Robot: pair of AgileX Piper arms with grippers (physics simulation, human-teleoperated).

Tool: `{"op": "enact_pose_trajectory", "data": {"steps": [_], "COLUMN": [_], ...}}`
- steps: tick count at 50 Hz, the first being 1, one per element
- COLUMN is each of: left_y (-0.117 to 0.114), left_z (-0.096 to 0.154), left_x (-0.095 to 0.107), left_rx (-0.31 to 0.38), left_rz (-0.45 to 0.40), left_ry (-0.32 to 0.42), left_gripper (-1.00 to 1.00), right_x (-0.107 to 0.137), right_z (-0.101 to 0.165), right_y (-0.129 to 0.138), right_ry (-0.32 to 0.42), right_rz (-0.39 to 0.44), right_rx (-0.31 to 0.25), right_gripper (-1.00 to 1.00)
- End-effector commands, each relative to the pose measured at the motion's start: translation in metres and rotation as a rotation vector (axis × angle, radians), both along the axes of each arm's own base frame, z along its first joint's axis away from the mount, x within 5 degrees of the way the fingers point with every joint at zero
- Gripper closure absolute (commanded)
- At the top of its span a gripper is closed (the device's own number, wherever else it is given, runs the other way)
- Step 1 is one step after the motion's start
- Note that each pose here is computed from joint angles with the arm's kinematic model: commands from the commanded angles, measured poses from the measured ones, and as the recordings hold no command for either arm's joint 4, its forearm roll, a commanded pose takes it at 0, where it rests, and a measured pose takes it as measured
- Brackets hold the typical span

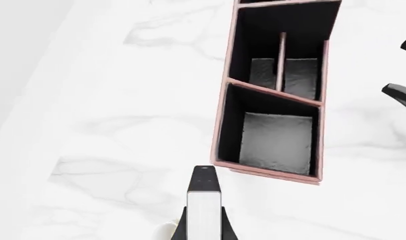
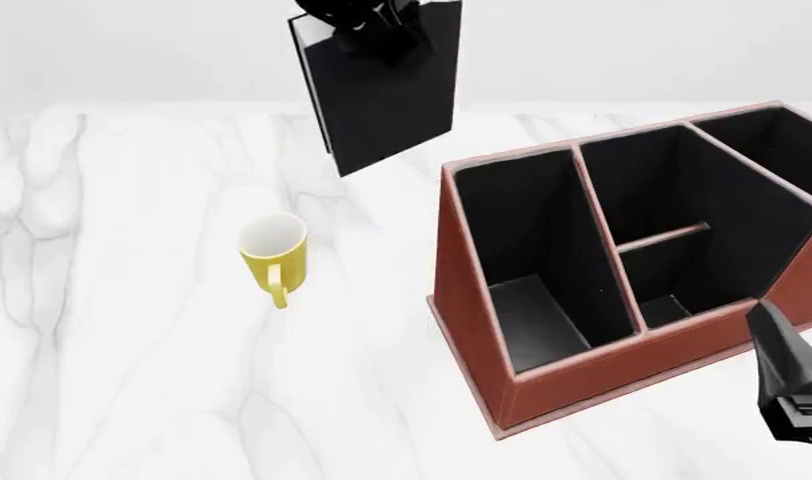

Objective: Pick up the book and place it in the back compartment of the caddy.

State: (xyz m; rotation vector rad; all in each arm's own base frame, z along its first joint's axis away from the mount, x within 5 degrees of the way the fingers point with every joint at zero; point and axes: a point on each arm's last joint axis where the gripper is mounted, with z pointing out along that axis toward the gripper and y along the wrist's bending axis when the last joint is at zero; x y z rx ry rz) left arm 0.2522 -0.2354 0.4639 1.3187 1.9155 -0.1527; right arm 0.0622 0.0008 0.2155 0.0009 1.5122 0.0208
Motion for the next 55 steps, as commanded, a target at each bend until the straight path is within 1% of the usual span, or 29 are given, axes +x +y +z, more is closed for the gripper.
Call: {"op": "enact_pose_trajectory", "data": {"steps": [1,2,3,5,6,7,8,9,10,12,14,15,17,18,19,21,25,26,28,29,32,36,38,40,43,44,45,50,55], "left_y": [0.005,0.004,0.003,0.000,-0.003,-0.005,-0.008,-0.013,-0.017,-0.024,-0.027,-0.031,-0.039,-0.045,-0.050,-0.063,-0.083,-0.090,-0.097,-0.104,-0.118,-0.137,-0.146,-0.150,-0.160,-0.162,-0.165,-0.165,-0.167], "left_z": [0.038,0.045,0.044,0.054,0.056,0.055,0.060,0.063,0.062,0.066,0.065,0.070,0.071,0.072,0.075,0.073,0.078,0.076,0.079,0.075,0.074,0.064,0.056,0.056,0.044,0.045,0.041,0.026,0.016], "left_x": [-0.004,-0.005,-0.006,-0.012,-0.013,-0.012,-0.016,-0.020,-0.022,-0.025,-0.026,-0.031,-0.032,-0.037,-0.044,-0.052,-0.072,-0.074,-0.080,-0.082,-0.094,-0.096,-0.087,-0.091,-0.081,-0.081,-0.078,-0.083,-0.082], "left_rx": [-0.020,-0.040,-0.038,-0.066,-0.075,-0.065,-0.084,-0.110,-0.102,-0.130,-0.126,-0.151,-0.162,-0.171,-0.199,-0.205,-0.268,-0.265,-0.305,-0.305,-0.345,-0.364,-0.361,-0.377,-0.372,-0.395,-0.390,-0.403,-0.380], "left_rz": [-0.058,-0.060,-0.066,-0.085,-0.090,-0.101,-0.111,-0.116,-0.132,-0.143,-0.156,-0.169,-0.184,-0.206,-0.217,-0.258,-0.315,-0.335,-0.345,-0.359,-0.388,-0.412,-0.407,-0.416,-0.404,-0.392,-0.393,-0.392,-0.394], "left_ry": [-0.134,-0.155,-0.153,-0.184,-0.189,-0.196,-0.207,-0.207,-0.207,-0.217,-0.217,-0.231,-0.235,-0.242,-0.240,-0.240,-0.240,-0.250,-0.250,-0.249,-0.245,-0.250,-0.263,-0.266,-0.268,-0.258,-0.262,-0.242,-0.233], "left_gripper": [1.00,1.00,1.00,1.00,1.00,1.00,1.00,1.00,1.00,1.00,1.00,1.00,1.00,1.00,1.00,1.00,1.00,1.00,1.00,1.00,1.00,1.00,1.00,1.00,1.00,1.00,1.00,1.00,1.00], "right_x": [0.000,0.000,0.000,-0.001,-0.001,-0.001,-0.001,-0.001,-0.001,-0.002,-0.001,-0.002,-0.002,-0.002,-0.003,-0.003,-0.002,-0.002,-0.002,-0.002,-0.002,-0.001,-0.001,-0.001,-0.001,-0.002,-0.002,-0.002,-0.002], "right_z": [0.000,0.000,0.000,0.000,0.000,0.000,0.000,0.000,0.000,0.000,0.000,0.000,0.000,-0.001,-0.003,-0.003,0.000,0.000,0.000,0.000,0.000,-0.001,-0.001,-0.001,-0.001,-0.001,-0.001,-0.001,-0.001], "right_y": [0.000,0.000,0.000,0.000,0.000,0.000,0.000,0.000,0.000,0.000,0.000,0.000,0.000,0.000,0.000,0.000,0.000,0.000,0.000,0.000,0.000,0.000,0.000,0.000,-0.001,-0.001,-0.001,-0.001,-0.001], "right_ry": [-0.001,-0.001,-0.001,-0.002,-0.002,-0.002,-0.002,-0.002,-0.003,-0.004,-0.004,-0.004,-0.004,-0.005,-0.005,-0.004,-0.004,-0.005,-0.005,-0.005,-0.005,-0.003,-0.002,-0.002,-0.001,-0.001,0.000,0.000,0.002], "right_rz": [0.000,0.000,0.000,0.001,0.001,0.001,0.002,0.002,0.002,0.002,0.002,0.002,0.003,0.003,0.003,0.002,0.002,0.001,0.001,0.001,-0.001,-0.004,-0.005,-0.007,-0.009,-0.010,-0.010,-0.012,-0.012], "right_rx": [0.000,0.000,0.000,0.000,0.000,0.000,0.000,-0.001,-0.001,-0.001,-0.001,-0.001,-0.003,-0.004,-0.004,-0.003,-0.004,-0.003,-0.002,-0.002,0.000,0.001,0.002,0.003,0.003,0.003,0.004,0.006,0.008], "right_gripper": [-1.00,-1.00,-1.00,-1.00,-1.00,-1.00,-1.00,-1.00,-1.00,-1.00,-1.00,-1.00,-1.00,-1.00,-1.00,-1.00,-1.00,-1.00,-1.00,-1.00,-1.00,-1.00,-1.00,-1.00,-1.00,-1.00,-1.00,-1.00,-1.00]}}
